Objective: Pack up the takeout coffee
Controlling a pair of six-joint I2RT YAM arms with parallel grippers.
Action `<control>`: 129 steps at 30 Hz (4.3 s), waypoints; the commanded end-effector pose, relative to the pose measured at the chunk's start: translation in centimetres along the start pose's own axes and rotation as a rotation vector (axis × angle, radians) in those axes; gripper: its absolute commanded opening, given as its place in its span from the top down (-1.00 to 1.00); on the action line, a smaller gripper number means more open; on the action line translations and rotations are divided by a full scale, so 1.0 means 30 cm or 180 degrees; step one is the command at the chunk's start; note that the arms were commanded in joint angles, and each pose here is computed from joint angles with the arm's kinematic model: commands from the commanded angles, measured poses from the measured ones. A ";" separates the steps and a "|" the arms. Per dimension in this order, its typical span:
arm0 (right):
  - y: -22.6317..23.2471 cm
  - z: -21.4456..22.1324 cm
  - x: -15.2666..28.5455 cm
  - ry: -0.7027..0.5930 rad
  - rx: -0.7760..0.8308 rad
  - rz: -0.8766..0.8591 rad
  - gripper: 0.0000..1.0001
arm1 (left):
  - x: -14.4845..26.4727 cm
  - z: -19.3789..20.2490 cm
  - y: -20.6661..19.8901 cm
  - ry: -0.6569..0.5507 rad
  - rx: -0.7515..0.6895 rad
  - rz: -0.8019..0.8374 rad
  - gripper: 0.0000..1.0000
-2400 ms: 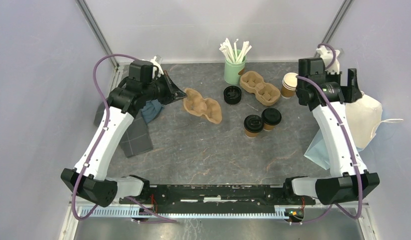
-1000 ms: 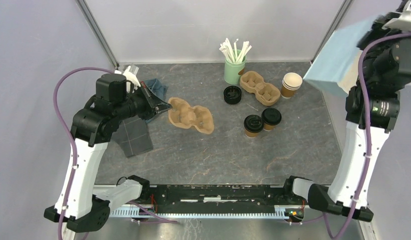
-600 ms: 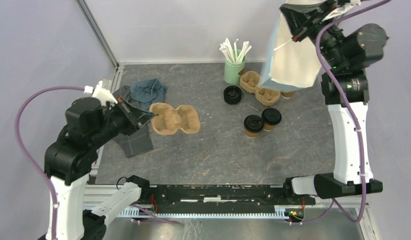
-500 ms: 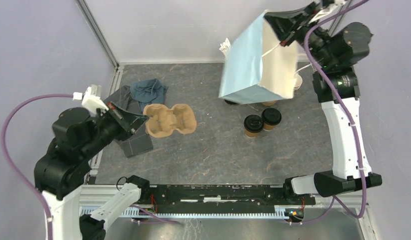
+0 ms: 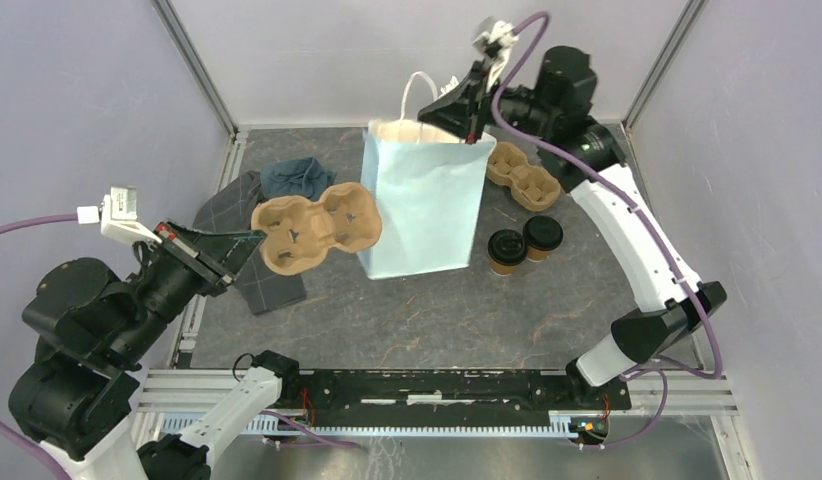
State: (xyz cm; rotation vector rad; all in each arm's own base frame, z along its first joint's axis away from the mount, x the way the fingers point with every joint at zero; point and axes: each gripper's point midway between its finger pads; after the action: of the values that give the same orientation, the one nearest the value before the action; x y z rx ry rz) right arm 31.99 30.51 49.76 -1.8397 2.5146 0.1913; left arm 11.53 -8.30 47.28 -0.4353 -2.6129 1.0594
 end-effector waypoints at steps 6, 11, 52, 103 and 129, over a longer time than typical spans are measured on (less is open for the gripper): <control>0.171 0.304 -0.015 0.0904 0.0819 -0.0331 1.00 | 0.027 -0.013 0.037 -0.0114 0.0258 -0.0226 0.96; 0.271 0.539 0.042 0.1314 0.0903 -0.0235 1.00 | -0.001 0.006 0.056 0.0000 0.0341 -0.0367 0.96; 0.371 0.507 0.129 0.1049 -0.0306 0.1151 -0.11 | -0.150 0.082 -0.012 0.0582 0.0529 -0.0161 0.96; -0.068 0.620 0.349 0.1753 -0.0791 0.2048 0.23 | -0.406 0.113 -0.015 0.0680 0.0662 0.0010 0.96; -0.116 0.611 0.341 0.1737 -0.0683 0.2194 0.07 | -0.536 0.228 0.007 0.0888 0.0851 -0.0082 0.96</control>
State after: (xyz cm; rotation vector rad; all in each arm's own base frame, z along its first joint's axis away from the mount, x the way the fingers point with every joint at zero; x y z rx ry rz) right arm 30.19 22.39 27.63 -1.1736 3.6257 -0.0300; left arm 22.97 -17.72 38.96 -0.4408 -2.1832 1.1531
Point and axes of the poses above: each gripper's point midway between its finger pads, its own x axis back along the fingers, its own y axis along the line the jaws close on, z = x × y, and after that the axes turned 2 degrees about -x, right-handed
